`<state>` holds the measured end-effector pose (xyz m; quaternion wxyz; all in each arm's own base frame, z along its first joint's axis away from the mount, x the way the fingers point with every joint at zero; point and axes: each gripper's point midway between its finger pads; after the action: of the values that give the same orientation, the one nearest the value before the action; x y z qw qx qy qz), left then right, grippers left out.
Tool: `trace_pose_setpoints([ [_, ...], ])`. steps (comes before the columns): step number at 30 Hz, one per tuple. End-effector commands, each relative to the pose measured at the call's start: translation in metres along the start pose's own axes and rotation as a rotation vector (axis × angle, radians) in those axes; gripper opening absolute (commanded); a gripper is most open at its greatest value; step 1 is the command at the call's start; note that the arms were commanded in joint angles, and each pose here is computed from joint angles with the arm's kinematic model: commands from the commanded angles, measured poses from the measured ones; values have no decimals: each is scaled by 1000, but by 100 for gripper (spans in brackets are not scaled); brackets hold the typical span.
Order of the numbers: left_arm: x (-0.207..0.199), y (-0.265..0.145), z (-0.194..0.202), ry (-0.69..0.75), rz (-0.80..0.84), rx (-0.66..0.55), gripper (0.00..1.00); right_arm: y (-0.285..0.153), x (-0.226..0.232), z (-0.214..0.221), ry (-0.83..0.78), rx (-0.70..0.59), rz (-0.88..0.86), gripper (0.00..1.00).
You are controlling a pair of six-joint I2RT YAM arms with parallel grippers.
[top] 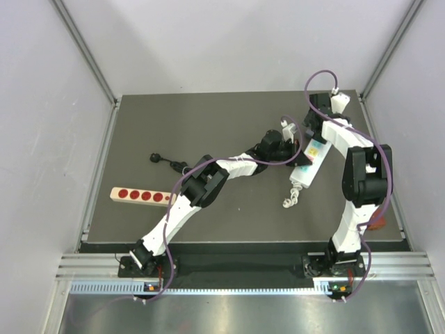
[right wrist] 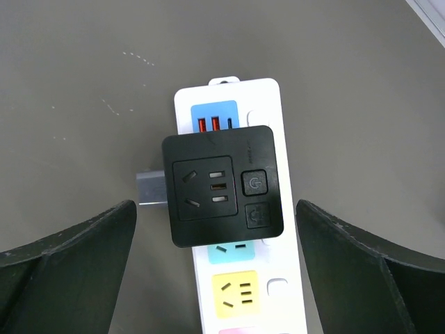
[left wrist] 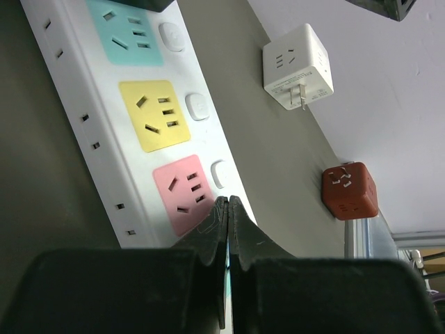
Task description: Pull the plug off the socket
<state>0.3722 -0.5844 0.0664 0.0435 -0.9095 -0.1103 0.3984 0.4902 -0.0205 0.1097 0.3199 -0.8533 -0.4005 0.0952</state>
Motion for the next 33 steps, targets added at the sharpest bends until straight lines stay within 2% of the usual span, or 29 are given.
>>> trace_pose_setpoints([
  [1, 21, 2, 20, -23, -31, 34, 0, 5, 1, -11, 24, -45, -8, 96],
  [24, 34, 2, 30, -44, -58, 55, 0, 25, -11, 4, 60, 4, -20, 66],
  [27, 35, 3, 32, -57, -58, 56, 0, 26, -9, 4, 64, 3, -30, 57],
  [30, 39, 2, 32, -77, -61, 54, 0, 26, -7, 4, 66, 4, -39, 43],
  [31, 40, 2, 32, -80, -63, 54, 0, 26, -6, 4, 66, 6, -41, 34],
  [33, 44, 2, 34, -91, -74, 53, 0, 26, -4, 3, 70, 8, -52, 24],
])
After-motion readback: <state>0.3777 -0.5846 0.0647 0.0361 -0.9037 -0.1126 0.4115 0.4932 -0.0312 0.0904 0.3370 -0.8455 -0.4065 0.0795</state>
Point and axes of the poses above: each gripper's point midway between its finger pads, its own y axis out along the fingers, its own x axis along the line the jaws close on, z = x × y, and after that the axes turned 5 degrees about y, right-handed
